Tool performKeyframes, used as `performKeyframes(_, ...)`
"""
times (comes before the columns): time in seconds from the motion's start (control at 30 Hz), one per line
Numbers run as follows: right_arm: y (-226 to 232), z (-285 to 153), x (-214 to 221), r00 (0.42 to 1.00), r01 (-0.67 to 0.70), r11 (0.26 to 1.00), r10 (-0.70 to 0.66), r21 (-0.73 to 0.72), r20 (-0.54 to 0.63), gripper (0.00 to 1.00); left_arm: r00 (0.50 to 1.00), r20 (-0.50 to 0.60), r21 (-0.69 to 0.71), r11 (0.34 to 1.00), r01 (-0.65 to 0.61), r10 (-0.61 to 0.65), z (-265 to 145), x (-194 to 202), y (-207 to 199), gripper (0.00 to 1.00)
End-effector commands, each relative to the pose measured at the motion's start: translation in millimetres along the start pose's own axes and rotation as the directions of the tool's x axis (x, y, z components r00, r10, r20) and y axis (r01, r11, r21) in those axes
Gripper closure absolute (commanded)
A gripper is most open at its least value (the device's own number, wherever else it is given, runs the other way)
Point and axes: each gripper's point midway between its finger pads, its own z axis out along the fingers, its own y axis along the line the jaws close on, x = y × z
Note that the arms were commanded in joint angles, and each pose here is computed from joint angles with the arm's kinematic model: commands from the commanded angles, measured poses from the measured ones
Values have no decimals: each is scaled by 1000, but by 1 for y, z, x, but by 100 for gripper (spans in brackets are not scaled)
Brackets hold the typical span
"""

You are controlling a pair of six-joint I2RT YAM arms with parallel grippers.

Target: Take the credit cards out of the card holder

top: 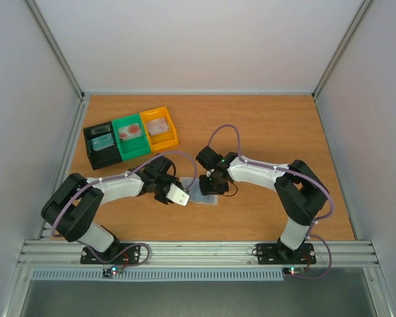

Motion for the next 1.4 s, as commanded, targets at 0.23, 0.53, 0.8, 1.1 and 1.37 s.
performKeyframes(0.23,72,-34,-21,987,145,941,-119,-306,104,59,1000,13,108,994,-5,4,13,2,-37,64)
performKeyframes(0.53,25,-26,-24,995,41,988,-28,-150,91,57,1000,17,104,994,-20,18,13,3,-39,64)
performKeyframes(0.8,42,-22,-29,996,68,975,-52,-212,79,43,999,40,49,999,14,-16,8,-7,-18,60)
performKeyframes(1.1,50,-32,-35,995,64,957,-38,-282,97,36,990,130,21,998,-52,49,1,-29,5,45)
performKeyframes(1.37,42,-51,-36,992,51,940,-9,-336,125,30,984,174,-9,999,-32,33,-4,-49,33,32)
